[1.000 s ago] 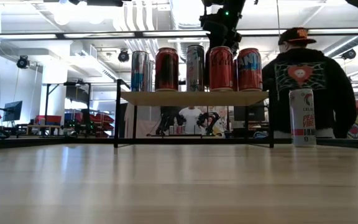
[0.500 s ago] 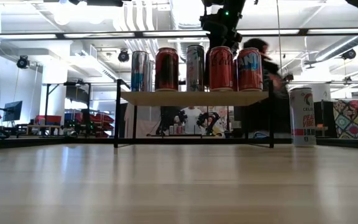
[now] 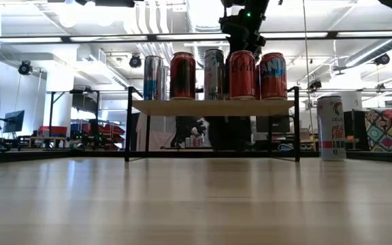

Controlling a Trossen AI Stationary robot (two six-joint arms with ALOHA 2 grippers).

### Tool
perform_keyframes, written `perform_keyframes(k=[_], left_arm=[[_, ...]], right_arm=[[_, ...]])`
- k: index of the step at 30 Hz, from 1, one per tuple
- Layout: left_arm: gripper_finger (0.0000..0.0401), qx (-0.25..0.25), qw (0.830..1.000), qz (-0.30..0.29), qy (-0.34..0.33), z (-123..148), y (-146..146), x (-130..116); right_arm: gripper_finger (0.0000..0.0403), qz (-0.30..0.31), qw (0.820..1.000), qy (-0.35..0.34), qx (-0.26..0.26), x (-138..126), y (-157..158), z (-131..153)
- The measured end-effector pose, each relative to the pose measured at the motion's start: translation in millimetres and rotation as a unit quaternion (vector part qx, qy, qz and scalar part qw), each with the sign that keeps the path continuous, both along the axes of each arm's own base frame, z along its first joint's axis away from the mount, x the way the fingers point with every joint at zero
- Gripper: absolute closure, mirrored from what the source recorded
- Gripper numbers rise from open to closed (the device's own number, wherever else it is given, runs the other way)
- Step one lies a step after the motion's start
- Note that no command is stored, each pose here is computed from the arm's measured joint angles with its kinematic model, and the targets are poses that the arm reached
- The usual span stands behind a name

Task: Place canned beverage on shelf
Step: Put the red soda can on the shelf

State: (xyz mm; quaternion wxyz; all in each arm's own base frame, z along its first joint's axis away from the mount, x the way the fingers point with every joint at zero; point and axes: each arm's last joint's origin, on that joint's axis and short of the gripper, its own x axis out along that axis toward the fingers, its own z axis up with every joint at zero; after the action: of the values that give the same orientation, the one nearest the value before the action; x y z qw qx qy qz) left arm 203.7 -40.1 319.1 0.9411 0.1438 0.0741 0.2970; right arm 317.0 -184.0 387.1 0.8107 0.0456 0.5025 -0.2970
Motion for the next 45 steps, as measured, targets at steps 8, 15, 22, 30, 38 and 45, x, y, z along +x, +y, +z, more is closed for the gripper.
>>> perform_keyframes(k=[8,15,22,30,38,45], left_arm=[[0.0076,0.0,1.0,0.0,0.0,0.0,0.0,0.0],[0.0076,0.0,1.0,0.0,0.0,0.0,0.0,0.0],[0.0076,0.0,1.0,0.0,-0.001,0.1,0.0,0.0],[0.0076,0.0,1.0,0.0,-0.001,0.1,0.0,-0.1],[0.0076,0.0,1.0,0.0,-0.001,0.1,0.0,0.0],[0.0076,0.0,1.0,0.0,-0.001,0.1,0.0,0.0]], right_arm=[[0.0106,-0.004,1.0,-0.002,0.001,-0.1,-0.4,0.1],[0.0106,-0.015,1.0,-0.008,0.005,-0.3,-1.1,-0.1],[0.0106,-0.02,1.0,-0.011,0.006,-0.2,-1.2,-0.1],[0.0106,-0.025,1.0,-0.014,0.008,-0.2,-1.3,0.0],[0.0106,-0.03,0.999,-0.016,0.004,-0.3,-2.6,0.1],[0.0106,-0.034,0.999,-0.012,-0.01,-1.5,-2.6,2.1]])
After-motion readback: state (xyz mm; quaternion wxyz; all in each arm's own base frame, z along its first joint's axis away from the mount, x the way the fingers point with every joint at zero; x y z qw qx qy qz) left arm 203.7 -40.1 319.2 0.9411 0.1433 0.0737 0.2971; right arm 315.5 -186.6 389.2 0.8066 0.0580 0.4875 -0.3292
